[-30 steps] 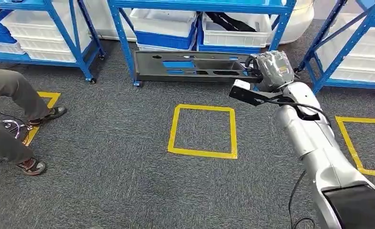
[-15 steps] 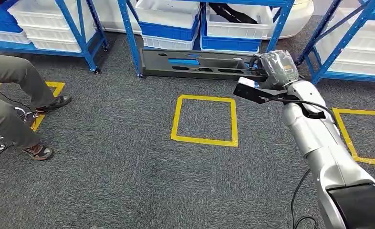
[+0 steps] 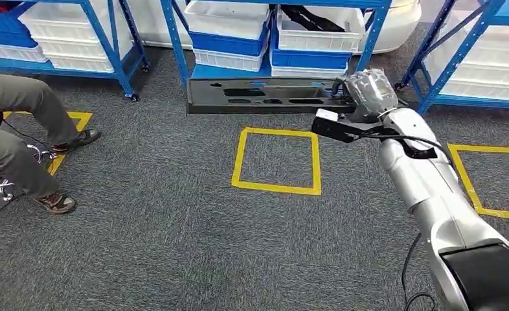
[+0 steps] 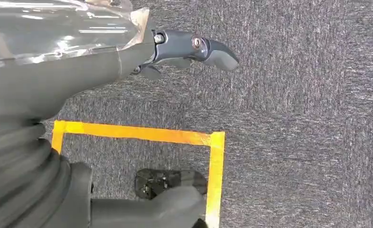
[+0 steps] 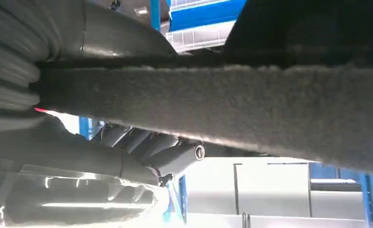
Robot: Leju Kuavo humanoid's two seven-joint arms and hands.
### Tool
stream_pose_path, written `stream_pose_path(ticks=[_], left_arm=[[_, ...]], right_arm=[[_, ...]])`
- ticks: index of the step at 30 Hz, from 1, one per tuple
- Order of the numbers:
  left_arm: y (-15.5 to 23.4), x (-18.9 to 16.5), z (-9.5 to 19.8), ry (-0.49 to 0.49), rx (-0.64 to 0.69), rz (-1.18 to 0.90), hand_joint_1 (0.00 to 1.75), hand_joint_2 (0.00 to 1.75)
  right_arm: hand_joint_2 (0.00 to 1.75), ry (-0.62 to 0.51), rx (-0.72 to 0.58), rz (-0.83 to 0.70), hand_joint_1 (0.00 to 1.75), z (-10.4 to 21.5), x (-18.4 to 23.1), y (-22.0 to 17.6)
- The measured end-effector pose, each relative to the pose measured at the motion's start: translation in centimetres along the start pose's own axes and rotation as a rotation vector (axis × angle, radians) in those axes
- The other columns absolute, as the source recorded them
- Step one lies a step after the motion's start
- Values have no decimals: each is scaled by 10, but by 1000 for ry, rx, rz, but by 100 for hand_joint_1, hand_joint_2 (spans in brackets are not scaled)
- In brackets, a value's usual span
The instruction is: Take the parts from the cabinet and place them on the table.
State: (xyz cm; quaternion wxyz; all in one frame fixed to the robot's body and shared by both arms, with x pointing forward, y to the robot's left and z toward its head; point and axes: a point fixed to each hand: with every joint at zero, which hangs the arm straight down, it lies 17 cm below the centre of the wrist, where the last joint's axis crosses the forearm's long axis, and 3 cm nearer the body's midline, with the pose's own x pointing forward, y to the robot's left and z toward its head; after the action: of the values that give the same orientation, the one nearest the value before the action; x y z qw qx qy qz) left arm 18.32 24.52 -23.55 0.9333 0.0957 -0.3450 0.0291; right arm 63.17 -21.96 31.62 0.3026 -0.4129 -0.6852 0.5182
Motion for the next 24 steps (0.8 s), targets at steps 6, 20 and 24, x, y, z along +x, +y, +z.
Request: stream_pose_path(ticks=[6,20,24], left_arm=[[-1,0,0,1,-2,1,0,175],[-3,-3,2,11,-11,-1,0,175],[-5,-2,1,11,-16,-2,0,175]], right_arm=[[175,-7,1,13,171,0,2,2],[175,-8,30,14,171,5,7,18],[175,-8,29,15,171,5,8,17]])
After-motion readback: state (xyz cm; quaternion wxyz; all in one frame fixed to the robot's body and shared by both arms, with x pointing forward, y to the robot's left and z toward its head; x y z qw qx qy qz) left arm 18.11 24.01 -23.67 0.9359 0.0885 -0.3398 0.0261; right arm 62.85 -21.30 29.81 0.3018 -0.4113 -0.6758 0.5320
